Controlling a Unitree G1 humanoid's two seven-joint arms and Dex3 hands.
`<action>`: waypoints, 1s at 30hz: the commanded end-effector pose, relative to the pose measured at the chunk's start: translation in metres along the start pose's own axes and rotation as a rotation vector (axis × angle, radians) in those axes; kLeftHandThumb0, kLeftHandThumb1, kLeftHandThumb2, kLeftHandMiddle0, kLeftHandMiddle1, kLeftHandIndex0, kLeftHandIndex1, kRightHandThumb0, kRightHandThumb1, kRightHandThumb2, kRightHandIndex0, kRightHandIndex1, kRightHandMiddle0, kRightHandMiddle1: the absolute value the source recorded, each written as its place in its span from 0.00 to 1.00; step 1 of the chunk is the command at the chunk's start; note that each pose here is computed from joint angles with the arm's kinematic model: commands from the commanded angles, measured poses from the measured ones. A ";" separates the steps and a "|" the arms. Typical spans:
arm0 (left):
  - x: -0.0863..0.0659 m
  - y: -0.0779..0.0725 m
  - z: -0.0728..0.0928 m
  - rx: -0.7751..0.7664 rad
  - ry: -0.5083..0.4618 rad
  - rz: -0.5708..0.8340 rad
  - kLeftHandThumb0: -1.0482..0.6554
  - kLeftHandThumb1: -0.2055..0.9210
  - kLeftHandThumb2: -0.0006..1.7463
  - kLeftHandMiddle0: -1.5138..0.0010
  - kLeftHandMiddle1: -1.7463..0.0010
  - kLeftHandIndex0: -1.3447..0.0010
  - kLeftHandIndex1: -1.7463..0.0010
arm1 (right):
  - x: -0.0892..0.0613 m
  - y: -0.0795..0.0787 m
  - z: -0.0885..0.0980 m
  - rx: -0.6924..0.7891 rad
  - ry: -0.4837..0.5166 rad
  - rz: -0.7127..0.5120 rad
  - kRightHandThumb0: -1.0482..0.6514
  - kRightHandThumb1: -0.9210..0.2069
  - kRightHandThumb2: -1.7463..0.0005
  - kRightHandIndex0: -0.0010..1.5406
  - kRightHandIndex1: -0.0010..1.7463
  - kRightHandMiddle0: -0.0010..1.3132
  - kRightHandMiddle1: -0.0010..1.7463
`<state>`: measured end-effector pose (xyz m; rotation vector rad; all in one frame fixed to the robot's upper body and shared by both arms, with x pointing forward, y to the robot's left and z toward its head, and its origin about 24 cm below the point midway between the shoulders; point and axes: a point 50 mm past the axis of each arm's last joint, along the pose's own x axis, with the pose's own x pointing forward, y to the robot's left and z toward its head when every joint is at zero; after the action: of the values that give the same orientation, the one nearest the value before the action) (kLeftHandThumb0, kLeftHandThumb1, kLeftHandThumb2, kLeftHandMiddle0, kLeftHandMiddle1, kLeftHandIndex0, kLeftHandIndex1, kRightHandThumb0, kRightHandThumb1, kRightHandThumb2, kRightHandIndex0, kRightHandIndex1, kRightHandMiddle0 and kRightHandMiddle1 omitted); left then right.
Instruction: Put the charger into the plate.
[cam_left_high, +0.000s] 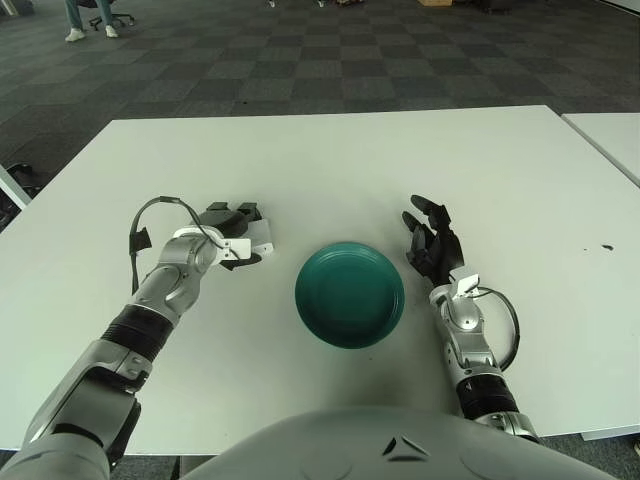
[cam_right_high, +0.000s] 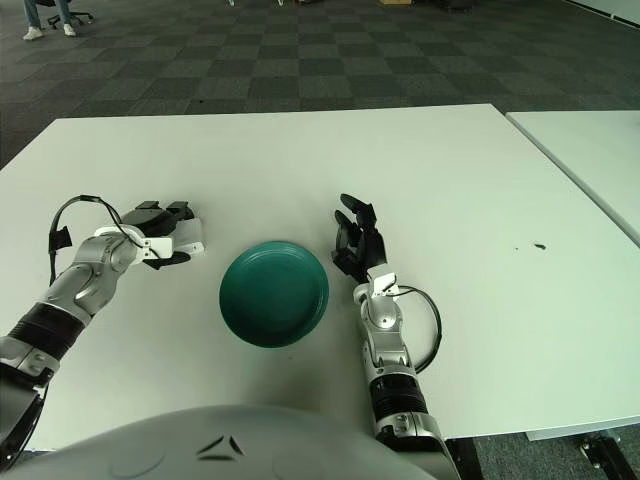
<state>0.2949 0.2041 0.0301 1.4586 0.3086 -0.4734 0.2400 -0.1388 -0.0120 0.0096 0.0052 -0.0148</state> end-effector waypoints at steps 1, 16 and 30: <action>0.004 -0.001 0.000 -0.002 -0.010 0.019 0.09 1.00 0.27 0.86 0.03 0.90 0.06 | -0.050 -0.008 -0.066 0.015 0.371 -0.037 0.21 0.00 0.50 0.28 0.00 0.00 0.43; 0.009 -0.003 0.003 -0.137 0.074 0.164 0.35 0.55 0.68 0.50 0.00 0.60 0.00 | -0.051 -0.008 -0.066 0.007 0.358 -0.030 0.21 0.00 0.50 0.28 0.00 0.00 0.43; 0.013 -0.004 0.005 -0.179 0.100 0.247 0.33 0.44 0.76 0.38 0.00 0.54 0.00 | -0.050 -0.009 -0.067 0.011 0.360 -0.030 0.21 0.00 0.51 0.29 0.00 0.00 0.44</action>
<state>0.3013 0.1921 0.0223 1.3375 0.2163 -0.2114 0.2401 -0.1390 -0.0116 0.0082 -0.0053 -0.0112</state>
